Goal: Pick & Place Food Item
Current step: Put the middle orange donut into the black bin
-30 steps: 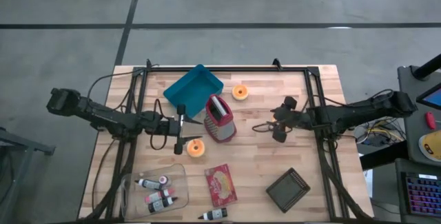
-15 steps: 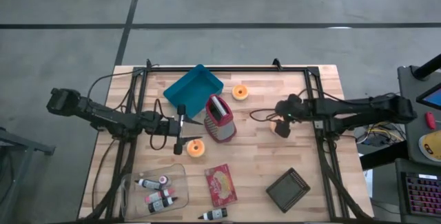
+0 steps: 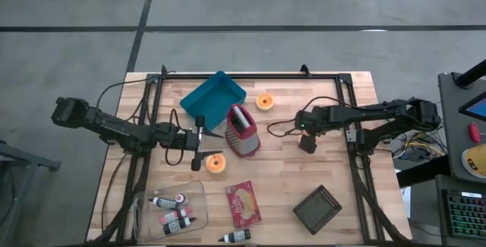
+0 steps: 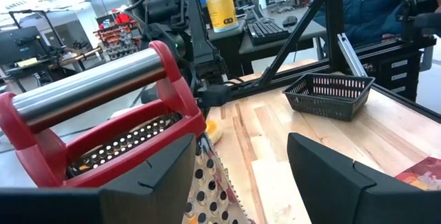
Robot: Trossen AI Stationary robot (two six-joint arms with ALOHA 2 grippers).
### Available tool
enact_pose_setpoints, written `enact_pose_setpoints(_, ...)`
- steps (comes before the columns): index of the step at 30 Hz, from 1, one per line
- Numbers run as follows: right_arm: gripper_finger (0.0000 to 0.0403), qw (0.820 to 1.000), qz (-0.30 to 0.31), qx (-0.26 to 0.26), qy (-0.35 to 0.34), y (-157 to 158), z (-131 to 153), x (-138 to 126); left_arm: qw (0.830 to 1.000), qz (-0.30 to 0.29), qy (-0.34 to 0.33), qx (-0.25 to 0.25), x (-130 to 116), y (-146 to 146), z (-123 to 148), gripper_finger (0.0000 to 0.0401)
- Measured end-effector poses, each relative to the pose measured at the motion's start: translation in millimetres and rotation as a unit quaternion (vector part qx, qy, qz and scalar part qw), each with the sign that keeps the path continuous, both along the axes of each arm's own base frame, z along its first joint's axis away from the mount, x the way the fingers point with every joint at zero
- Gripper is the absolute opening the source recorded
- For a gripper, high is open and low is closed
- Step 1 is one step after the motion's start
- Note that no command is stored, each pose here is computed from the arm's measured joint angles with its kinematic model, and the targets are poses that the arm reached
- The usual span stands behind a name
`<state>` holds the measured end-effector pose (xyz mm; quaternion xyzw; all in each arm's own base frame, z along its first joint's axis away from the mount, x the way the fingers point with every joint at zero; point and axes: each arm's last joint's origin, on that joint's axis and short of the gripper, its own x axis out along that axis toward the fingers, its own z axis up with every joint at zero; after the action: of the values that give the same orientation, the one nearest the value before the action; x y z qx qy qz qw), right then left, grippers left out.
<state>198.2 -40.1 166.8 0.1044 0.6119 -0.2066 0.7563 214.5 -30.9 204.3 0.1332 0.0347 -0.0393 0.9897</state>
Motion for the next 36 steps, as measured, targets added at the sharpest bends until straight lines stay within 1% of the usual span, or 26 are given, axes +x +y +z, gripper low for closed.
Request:
enact_pose_setpoints(6, 0.0249, 1.000, 0.006, -0.003, -0.001, -2.0, 15.7, 10.7, 1.000, -0.006, 0.000, 0.000, -0.1, -0.3, -0.1, 0.0234)
enact_pose_setpoints(10, 0.0249, 1.000, 0.008, -0.003, 0.006, -2.1, 25.8, 10.7, 1.000, -0.006, 0.000, 0.000, 0.0, -0.3, -0.1, 0.0234)
enact_pose_setpoints(12, 0.0249, 1.000, 0.002, 0.001, 0.023, -2.9, 29.2, 6.0, 1.000, -0.006, 0.000, 0.000, -0.1, -0.4, -0.1, 0.0234)
enact_pose_setpoints(15, 0.0249, 0.998, -0.018, 0.009, 0.053, -6.4, 29.3, -1.8, 1.000, -0.008, 0.001, 0.000, -0.1, -0.5, -0.2, 0.0234)
enact_pose_setpoints(17, 0.0249, 0.998, -0.026, 0.011, 0.059, -9.1, 29.5, -4.7, 1.000, -0.007, 0.001, -0.001, 0.0, -0.5, -0.1, 0.0234)
enact_pose_setpoints(22, 0.0249, 0.998, -0.027, 0.036, 0.051, -16.6, 28.9, -5.9, 1.000, -0.010, 0.001, -0.001, 0.0, -0.6, -0.1, 0.0234)
enact_pose_setpoints(29, 0.0249, 0.997, -0.035, 0.049, 0.047, -24.7, 24.8, -8.5, 1.000, -0.010, 0.001, -0.001, 0.0, -0.6, 0.0, 0.0234)
enact_pose_setpoints(34, 0.0249, 0.997, -0.033, 0.051, 0.046, -25.3, 21.0, -8.1, 1.000, -0.010, 0.001, -0.001, 0.0, -0.6, 0.0, 0.0234)
enact_pose_setpoints(36, 0.0249, 0.997, -0.028, 0.061, 0.046, -24.9, 19.5, -7.4, 1.000, -0.009, 0.000, -0.001, 0.0, -0.6, 0.0, 0.0234)
